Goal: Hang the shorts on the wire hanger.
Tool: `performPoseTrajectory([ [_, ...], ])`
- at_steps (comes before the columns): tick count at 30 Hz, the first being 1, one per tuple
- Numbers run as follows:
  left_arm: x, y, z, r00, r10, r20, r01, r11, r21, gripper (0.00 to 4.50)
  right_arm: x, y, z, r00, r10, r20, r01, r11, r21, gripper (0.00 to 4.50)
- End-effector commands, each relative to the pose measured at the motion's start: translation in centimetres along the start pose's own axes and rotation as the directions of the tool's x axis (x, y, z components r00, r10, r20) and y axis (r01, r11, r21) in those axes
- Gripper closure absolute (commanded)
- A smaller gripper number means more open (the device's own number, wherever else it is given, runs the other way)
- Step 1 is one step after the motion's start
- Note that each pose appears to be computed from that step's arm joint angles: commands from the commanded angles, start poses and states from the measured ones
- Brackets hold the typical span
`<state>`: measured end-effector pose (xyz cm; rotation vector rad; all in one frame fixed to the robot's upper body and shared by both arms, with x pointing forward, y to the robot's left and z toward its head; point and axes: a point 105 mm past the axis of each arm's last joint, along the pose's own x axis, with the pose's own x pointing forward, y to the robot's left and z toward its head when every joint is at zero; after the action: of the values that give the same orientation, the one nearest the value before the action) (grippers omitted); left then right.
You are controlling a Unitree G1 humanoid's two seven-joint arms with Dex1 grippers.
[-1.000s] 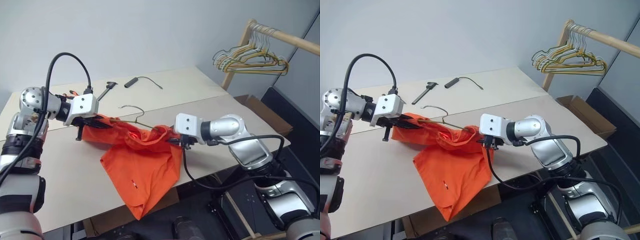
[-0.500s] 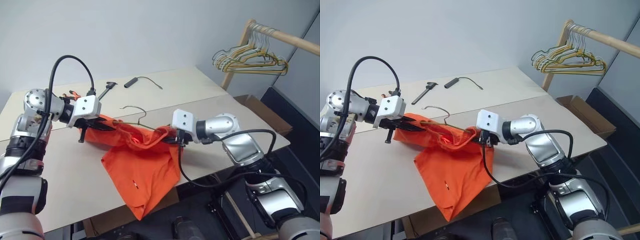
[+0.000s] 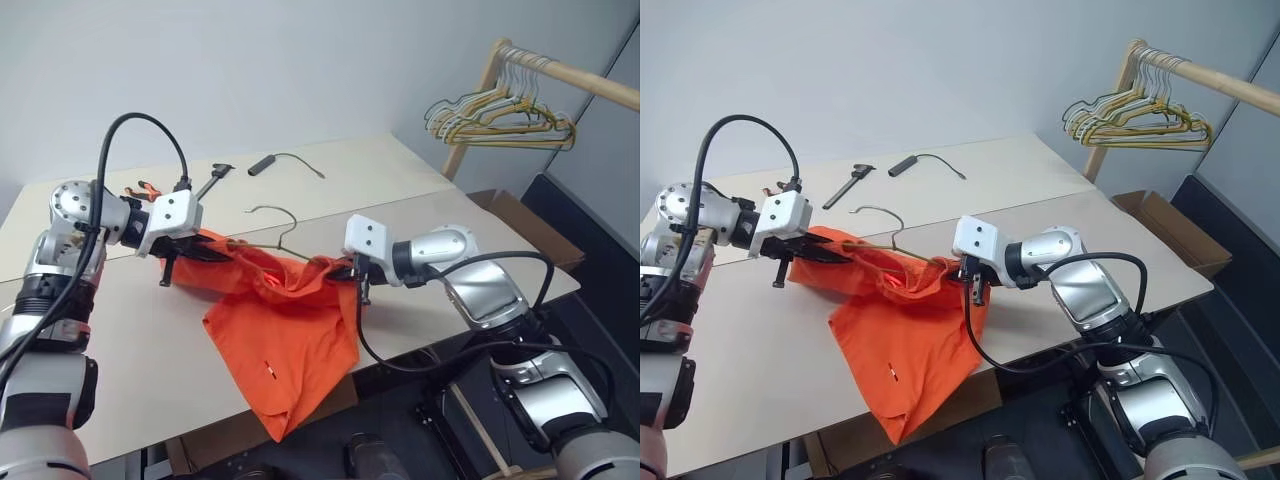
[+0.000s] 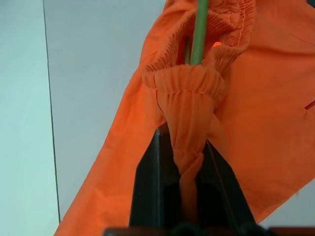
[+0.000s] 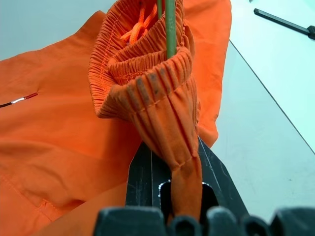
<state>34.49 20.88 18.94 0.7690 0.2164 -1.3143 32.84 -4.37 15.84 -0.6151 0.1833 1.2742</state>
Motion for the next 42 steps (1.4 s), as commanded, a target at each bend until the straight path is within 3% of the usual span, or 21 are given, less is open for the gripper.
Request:
performPoseTrajectory([
  [1, -1.5, 1.4, 1.9, 0.992, 0.082, 0.094, -0.086, 0.996, 0.035, 3.42, -0.9, -0.6, 0.8, 0.999, -0.032, 0.037, 0.032, 0.999, 0.022, 4.5],
  [12, -4.8, 3.8, 2.2, 0.952, 0.286, 0.112, -0.291, 0.956, 0.035, 0.08, -4.7, -1.1, -1.4, 0.987, -0.161, 0.006, 0.156, 0.966, 0.207, 4.5],
  [16, -5.4, 4.5, 3.2, 0.904, 0.364, 0.223, -0.369, 0.929, -0.02, 0.03, -6.4, -1.5, -2.1, 0.968, -0.249, -0.012, 0.242, 0.927, 0.287, 4.5],
  [20, -4.9, 4.9, 5.4, 0.774, 0.45, 0.444, -0.419, 0.891, -0.173, 0.03, -8.7, -2.1, -2.5, 0.934, -0.349, -0.072, 0.348, 0.848, 0.399, 4.5],
  [25, -4.5, 2.1, 7.3, 0.685, 0.398, 0.61, -0.293, 0.917, -0.269, 0.03, -11.4, -3.1, -3.4, 0.85, -0.489, -0.196, 0.514, 0.69, 0.509, 4.5],
  [27, -4.5, 1.2, 7.8, 0.627, 0.394, 0.671, -0.241, 0.918, -0.314, 0.03, -12.7, -3.6, -4.8, 0.794, -0.519, -0.317, 0.603, 0.607, 0.518, 4.5],
  [31, -4.2, 0.4, 8.6, 0.549, 0.437, 0.713, -0.207, 0.897, -0.391, 0.03, -15.1, -4.2, -6.3, 0.693, -0.575, -0.435, 0.713, 0.453, 0.535, 4.5],
  [33, -3.7, 0.6, 8.8, 0.523, 0.491, 0.697, -0.245, 0.87, -0.429, 0.03, -16.4, -5.1, -7.1, 0.615, -0.615, -0.495, 0.767, 0.321, 0.555, 4.5],
  [38, -3.0, -0.6, 10.5, 0.433, 0.519, 0.737, -0.212, 0.853, -0.477, 0.03, -20.0, -7.2, -9.0, 0.337, -0.681, -0.65, 0.873, -0.033, 0.487, 4.5],
  [42, -2.2, -1.8, 11.6, 0.41, 0.494, 0.767, -0.17, 0.867, -0.468, 0.03, -21.8, -8.1, -10.1, 0.178, -0.662, -0.728, 0.896, -0.197, 0.398, 4.5],
])
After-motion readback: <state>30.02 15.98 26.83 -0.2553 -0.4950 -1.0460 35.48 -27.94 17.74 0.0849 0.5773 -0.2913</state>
